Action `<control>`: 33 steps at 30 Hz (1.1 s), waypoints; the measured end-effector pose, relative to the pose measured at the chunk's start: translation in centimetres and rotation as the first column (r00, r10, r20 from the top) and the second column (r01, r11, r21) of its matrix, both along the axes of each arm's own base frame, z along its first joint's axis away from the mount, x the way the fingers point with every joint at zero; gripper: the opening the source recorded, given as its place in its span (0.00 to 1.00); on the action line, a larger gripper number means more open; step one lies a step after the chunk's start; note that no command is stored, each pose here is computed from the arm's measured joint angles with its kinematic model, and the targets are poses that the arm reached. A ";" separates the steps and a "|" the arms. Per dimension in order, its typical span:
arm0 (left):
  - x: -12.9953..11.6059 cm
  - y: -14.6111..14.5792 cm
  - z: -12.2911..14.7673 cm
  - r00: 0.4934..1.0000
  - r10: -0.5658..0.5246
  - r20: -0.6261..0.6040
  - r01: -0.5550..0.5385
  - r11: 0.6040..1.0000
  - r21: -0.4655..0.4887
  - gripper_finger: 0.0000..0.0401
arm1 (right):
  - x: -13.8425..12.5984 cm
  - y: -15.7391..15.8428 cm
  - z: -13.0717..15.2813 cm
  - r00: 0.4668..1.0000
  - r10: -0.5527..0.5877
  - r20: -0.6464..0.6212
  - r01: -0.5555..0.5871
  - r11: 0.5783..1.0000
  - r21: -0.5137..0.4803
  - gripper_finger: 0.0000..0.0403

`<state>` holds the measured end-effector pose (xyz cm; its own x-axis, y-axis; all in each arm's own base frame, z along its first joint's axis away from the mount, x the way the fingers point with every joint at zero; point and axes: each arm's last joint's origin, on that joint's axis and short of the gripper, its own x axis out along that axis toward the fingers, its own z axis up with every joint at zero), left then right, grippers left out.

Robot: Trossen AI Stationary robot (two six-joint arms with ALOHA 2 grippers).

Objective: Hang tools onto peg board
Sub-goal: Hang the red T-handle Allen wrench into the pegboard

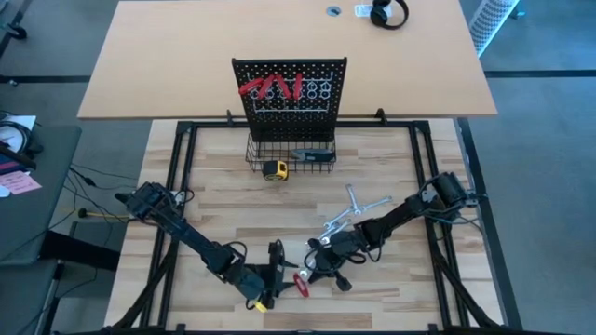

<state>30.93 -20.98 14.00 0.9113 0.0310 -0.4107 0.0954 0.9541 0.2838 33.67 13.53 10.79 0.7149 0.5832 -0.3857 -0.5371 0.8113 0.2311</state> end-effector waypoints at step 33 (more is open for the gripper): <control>0.1 -0.4 0.8 0.996 0.025 0.084 -0.020 0.998 -0.065 0.24 | 0.6 -0.6 0.8 0.998 -0.054 0.042 0.051 0.996 0.080 0.02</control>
<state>31.08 -21.41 14.81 0.9423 0.0284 -0.3334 0.0516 0.9722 0.2285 34.25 12.93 11.59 0.7606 0.5717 -0.3078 -0.5054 0.8189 0.2721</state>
